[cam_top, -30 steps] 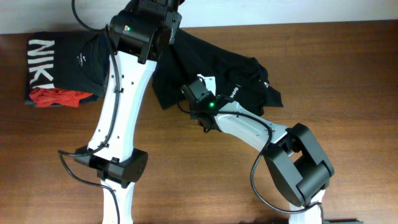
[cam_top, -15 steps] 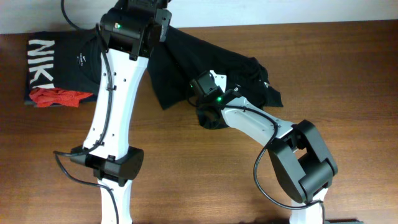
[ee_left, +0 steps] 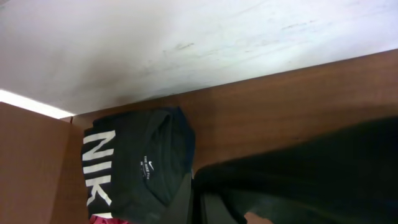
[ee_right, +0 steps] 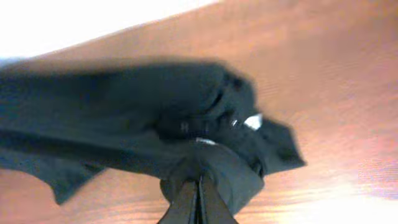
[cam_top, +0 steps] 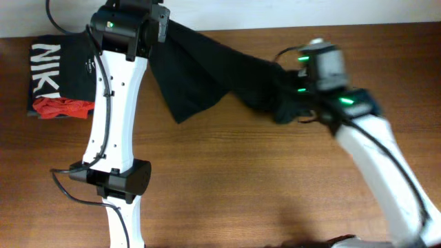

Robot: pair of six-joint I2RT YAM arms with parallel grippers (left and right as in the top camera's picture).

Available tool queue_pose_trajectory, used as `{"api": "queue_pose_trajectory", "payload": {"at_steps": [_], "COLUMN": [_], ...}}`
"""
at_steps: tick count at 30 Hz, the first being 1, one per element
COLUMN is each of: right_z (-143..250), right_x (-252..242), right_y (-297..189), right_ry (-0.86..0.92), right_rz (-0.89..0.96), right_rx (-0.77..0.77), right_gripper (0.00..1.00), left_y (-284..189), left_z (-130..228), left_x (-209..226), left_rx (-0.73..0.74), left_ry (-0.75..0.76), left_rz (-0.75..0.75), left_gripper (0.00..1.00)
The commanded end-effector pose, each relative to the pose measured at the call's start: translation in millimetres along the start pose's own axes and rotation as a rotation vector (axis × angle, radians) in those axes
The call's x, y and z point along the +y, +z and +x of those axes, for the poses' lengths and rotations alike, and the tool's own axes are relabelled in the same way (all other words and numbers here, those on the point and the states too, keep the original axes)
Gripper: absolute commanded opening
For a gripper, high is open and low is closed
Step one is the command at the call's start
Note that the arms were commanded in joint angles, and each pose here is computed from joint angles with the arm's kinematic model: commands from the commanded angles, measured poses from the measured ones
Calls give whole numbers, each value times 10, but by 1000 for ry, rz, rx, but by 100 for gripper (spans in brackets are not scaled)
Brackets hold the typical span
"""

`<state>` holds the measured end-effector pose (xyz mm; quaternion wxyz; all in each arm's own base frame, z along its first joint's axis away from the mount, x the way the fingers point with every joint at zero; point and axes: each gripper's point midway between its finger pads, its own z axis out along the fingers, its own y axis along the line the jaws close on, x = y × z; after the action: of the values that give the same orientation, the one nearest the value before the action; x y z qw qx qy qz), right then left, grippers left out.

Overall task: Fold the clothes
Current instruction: 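Lift the t-shirt with both grippers and stretch it apart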

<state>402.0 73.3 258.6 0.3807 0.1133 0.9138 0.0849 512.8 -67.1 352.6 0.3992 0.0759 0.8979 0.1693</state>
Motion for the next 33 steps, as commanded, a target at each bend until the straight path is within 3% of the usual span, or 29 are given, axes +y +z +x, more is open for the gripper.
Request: {"api": "queue_pose_trajectory", "payload": {"at_steps": [1, 6, 11, 17, 19, 26, 33], "right_z": [-358, -666, -821, -685, -646, -692, -737], "right_x": [-255, -641, -667, -599, -594, -617, -509], "right_y": [-660, -1539, -2389, -3154, -3263, -2933, -1873], "right_ry": [-54, -55, -91, -119, -127, -133, -229], "right_rz": [-13, 68, 93, 86, 86, 99, 15], "right_rx": [-116, -254, -385, -468, -480, -381, -85], "right_gripper": [4, 4, 4, 4, 4, 4, 4], "left_y": [-314, -923, -1740, -2758, -2884, -2608, -1642], "left_z": [-133, -253, -240, 69, 187, 307, 344], "left_x": [225, 511, 811, 1121, 1158, 1006, 641], "left_rx": [-72, -183, -311, -447, -448, -331, -86], "left_ry": [-54, -106, -155, -191, -191, -152, -112], "left_rz": [-26, -32, -25, 13, 25, 33, 7], "left_gripper": [0, 0, 0, 0, 0, 0, 0]}}
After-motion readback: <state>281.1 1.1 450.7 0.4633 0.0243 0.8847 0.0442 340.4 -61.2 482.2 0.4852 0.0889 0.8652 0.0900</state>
